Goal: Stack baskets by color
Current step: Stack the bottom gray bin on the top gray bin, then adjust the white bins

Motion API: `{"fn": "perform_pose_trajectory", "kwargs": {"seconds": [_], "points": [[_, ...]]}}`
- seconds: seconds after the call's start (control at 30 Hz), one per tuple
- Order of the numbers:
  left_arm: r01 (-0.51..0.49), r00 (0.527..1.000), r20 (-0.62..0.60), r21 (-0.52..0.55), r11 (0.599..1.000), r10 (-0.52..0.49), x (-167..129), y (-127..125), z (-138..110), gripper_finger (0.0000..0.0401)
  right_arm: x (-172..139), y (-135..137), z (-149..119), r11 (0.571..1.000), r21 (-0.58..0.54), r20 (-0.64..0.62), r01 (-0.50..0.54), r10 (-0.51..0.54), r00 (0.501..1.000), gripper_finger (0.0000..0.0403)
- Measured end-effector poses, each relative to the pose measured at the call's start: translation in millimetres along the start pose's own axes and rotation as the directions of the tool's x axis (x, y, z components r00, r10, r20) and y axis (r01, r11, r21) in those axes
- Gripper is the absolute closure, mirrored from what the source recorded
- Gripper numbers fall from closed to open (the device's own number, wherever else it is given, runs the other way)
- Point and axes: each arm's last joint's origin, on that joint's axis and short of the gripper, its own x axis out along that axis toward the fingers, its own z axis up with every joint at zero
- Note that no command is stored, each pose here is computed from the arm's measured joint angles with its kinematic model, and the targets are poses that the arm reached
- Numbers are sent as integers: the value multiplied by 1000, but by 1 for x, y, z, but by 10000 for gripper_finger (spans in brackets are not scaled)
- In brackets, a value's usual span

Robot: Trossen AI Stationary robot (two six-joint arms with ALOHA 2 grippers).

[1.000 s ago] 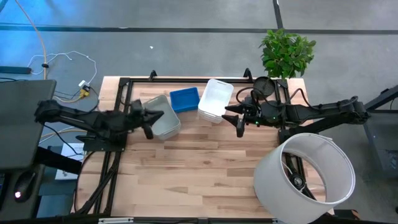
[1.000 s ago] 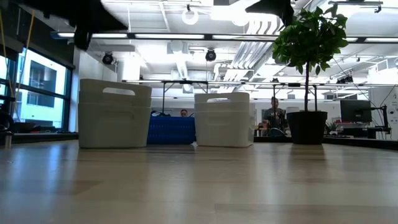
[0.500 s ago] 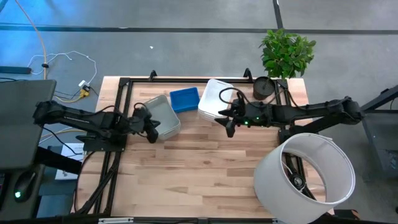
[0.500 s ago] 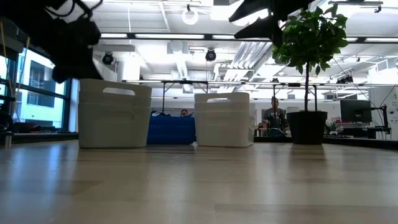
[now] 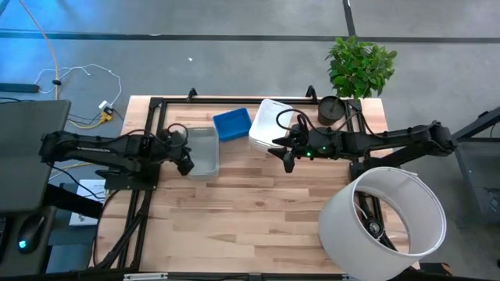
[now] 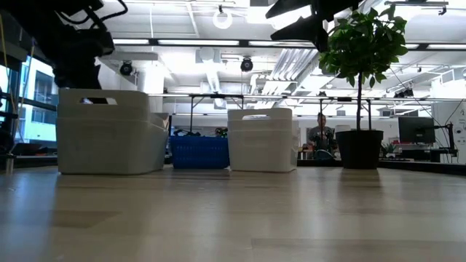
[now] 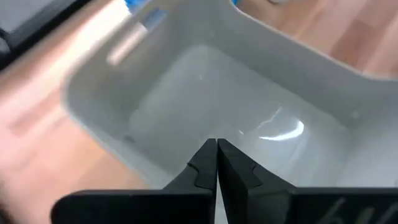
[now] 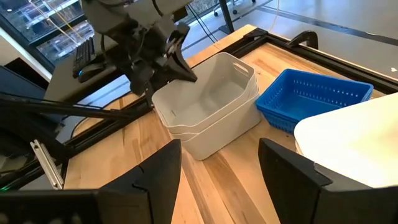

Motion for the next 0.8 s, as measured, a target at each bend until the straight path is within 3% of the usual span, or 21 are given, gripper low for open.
{"fn": "perform_pose_trajectory", "kwargs": {"seconds": [0.27, 0.43, 0.5, 0.67, 0.8], "points": [[7, 995, 97, -23, 1000, -5, -15, 3, 26, 401, 0, -2, 1, 999, 30, 11, 17, -18, 1000, 201], [77, 967, 246, -28, 997, -68, -37, 0, 53, 401, 3, -17, 9, 991, 104, 41, 84, -88, 995, 216], [132, 932, 342, -20, 991, -117, -50, -2, 66, 401, 4, -25, 13, 986, 128, 51, 109, -116, 992, 237], [256, 783, 581, 22, 966, -221, -74, -5, 90, 401, 6, -39, 18, 980, 142, 45, 141, -148, 988, 322], [280, 720, 656, 25, 960, -227, -80, -6, 98, 401, 8, -52, 13, 957, 136, 4, 257, -260, 966, 393]]}}
